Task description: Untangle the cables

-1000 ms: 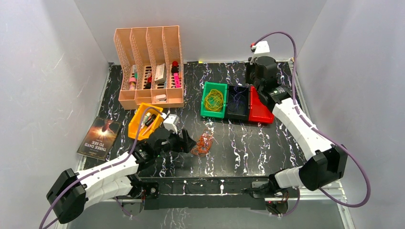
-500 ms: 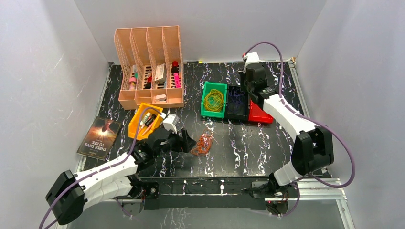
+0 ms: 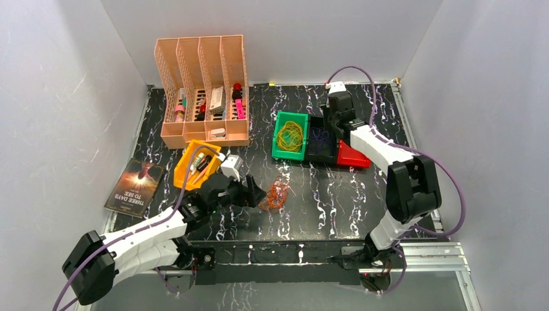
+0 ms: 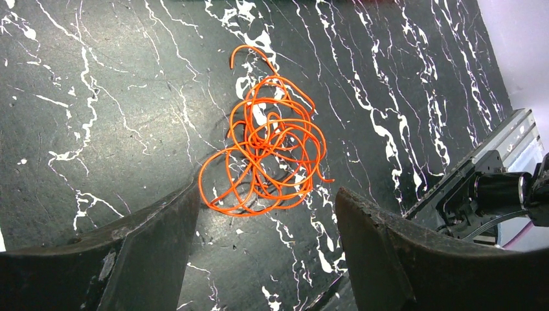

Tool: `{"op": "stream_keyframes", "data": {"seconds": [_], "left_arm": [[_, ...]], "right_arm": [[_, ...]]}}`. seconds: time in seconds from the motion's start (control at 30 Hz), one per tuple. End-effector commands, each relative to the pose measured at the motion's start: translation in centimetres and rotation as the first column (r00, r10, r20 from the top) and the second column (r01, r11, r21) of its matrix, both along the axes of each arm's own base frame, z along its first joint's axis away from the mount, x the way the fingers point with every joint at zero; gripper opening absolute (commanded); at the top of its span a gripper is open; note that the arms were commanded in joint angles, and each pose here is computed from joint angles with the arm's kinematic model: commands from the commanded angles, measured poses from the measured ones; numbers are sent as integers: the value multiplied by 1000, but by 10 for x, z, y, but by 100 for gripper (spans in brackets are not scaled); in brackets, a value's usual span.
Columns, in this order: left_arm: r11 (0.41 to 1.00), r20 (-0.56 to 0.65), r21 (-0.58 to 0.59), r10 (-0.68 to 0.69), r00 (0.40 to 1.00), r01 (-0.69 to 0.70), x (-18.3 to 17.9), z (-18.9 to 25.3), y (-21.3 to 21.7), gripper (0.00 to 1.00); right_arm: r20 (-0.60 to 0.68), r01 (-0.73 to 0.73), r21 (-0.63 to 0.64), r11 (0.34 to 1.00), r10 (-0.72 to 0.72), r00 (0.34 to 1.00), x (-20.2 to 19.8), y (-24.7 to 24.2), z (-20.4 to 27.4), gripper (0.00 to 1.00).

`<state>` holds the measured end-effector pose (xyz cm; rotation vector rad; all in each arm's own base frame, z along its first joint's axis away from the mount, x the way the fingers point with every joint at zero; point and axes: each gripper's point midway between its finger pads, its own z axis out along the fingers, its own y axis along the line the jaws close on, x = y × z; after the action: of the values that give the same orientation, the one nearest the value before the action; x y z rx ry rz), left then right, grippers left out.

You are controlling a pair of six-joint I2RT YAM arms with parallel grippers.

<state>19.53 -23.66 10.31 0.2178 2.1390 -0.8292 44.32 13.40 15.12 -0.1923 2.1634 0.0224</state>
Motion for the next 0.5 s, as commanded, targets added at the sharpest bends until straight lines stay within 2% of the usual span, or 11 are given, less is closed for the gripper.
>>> {"op": "stream_keyframes", "data": {"seconds": [0.0, 0.33, 0.47], "left_arm": [[1000, -8, -7, -7, 1000, 7, 0, 1, -2, 74], [1000, -22, -10, -12, 1000, 12, -1, -4, -4, 74], [1000, -25, -9, -12, 1000, 12, -2, -5, -4, 74]], "right_arm": [[-40, -3, 15, 1000, 4, 999, 7, 4, -12, 0], [-194, -25, -8, 1000, 23, 981, 3, 9, -59, 0], [-178, -9, -7, 1000, 8, 984, 5, 7, -50, 13]]}}
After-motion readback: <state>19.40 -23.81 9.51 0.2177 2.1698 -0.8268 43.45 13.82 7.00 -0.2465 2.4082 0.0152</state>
